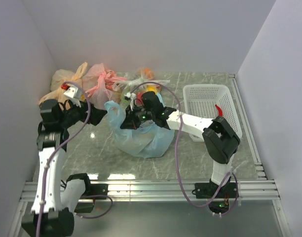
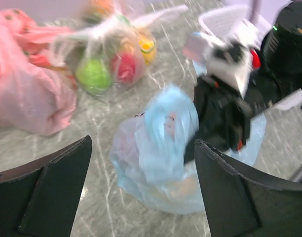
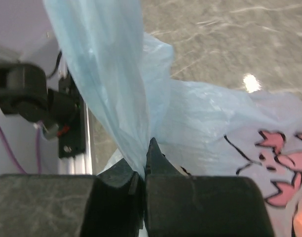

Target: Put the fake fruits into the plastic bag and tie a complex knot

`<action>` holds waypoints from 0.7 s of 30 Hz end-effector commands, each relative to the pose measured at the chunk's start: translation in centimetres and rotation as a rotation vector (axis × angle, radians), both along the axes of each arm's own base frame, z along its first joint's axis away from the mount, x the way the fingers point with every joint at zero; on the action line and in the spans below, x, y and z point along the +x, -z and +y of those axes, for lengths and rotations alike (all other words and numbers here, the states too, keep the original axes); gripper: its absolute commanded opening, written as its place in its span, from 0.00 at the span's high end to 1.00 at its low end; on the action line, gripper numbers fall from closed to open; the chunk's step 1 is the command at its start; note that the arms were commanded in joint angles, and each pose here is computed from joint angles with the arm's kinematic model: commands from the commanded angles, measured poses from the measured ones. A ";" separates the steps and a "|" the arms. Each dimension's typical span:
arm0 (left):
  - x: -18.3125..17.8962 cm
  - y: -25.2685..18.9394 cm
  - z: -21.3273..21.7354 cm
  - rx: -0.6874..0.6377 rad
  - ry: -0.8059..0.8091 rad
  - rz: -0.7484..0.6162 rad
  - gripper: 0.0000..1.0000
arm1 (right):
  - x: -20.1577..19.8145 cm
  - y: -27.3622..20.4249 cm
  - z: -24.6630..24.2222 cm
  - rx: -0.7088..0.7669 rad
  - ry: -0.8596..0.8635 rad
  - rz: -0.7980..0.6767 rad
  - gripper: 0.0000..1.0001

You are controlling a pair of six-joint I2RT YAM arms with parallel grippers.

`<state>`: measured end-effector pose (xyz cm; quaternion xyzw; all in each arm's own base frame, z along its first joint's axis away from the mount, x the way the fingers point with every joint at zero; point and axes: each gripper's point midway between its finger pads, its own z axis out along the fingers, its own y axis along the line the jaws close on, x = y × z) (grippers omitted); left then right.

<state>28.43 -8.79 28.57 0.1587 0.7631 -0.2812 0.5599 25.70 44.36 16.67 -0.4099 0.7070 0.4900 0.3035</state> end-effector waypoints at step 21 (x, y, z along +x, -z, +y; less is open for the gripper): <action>1.2 5.6 -5.5 -0.168 0.158 0.099 0.19 | 1.9 -5.2 0.6 0.141 0.095 0.156 1.00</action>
